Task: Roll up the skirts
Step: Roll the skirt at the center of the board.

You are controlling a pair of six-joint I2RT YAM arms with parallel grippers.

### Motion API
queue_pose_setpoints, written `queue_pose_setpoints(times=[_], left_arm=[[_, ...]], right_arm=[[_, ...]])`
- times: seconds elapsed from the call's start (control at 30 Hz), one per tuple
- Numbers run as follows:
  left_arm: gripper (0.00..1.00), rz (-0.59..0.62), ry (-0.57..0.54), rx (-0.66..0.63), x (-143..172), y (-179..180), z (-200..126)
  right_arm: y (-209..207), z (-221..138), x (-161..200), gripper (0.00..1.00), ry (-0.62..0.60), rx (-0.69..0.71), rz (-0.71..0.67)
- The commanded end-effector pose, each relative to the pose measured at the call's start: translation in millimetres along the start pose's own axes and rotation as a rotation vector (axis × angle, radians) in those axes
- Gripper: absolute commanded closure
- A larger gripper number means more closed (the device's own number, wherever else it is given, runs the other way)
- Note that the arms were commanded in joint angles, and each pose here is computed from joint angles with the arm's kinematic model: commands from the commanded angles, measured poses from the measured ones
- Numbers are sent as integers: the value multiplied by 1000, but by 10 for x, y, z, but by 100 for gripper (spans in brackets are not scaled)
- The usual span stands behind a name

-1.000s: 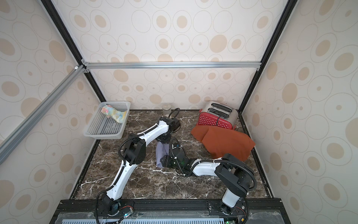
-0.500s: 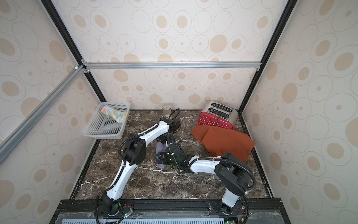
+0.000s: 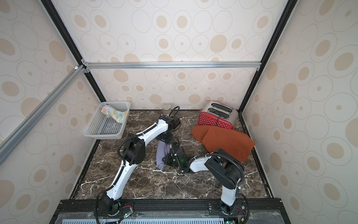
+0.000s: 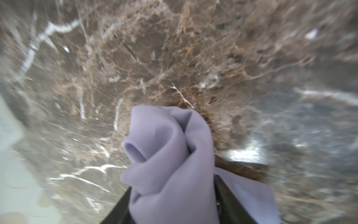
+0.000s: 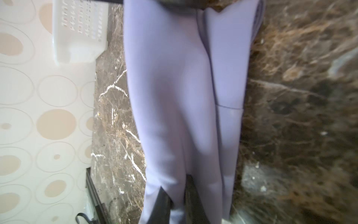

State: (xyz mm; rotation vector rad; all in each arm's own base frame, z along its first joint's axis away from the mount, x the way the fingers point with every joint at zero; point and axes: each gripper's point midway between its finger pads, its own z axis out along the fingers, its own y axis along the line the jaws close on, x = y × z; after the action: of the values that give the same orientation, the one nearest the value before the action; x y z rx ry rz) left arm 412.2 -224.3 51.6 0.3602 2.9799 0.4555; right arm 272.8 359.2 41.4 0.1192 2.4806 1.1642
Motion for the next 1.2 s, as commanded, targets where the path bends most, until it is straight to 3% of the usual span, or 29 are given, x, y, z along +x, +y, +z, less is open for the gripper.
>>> queue_pose_setpoints(times=[0.0,0.07,0.1,0.23,0.33,0.6,0.77,0.87,1.17], left_arm=[[19,-102,-63,159,-146,137,-405],[3,-144,-124,229,-248,210,-610],[1,-165,-163,270,-311,241,-728],[1,-195,-245,452,-392,291,-1110],[1,-218,-315,520,-342,406,-1267],[1,-358,-374,706,190,421,-969],[1,-407,-329,829,479,164,-598],[1,-415,-320,914,557,-10,-430],[2,-435,-260,986,700,-236,-99]], right_arm=[[-401,80,196,97,50,28,128],[-462,105,227,99,61,12,156],[-492,120,253,99,70,8,167],[-549,140,283,100,73,-2,182],[-586,96,264,100,61,-1,190],[-808,9,295,100,75,25,220],[-930,0,360,100,97,40,243],[-978,-16,399,100,109,55,249],[-1123,-66,448,100,106,103,273]])
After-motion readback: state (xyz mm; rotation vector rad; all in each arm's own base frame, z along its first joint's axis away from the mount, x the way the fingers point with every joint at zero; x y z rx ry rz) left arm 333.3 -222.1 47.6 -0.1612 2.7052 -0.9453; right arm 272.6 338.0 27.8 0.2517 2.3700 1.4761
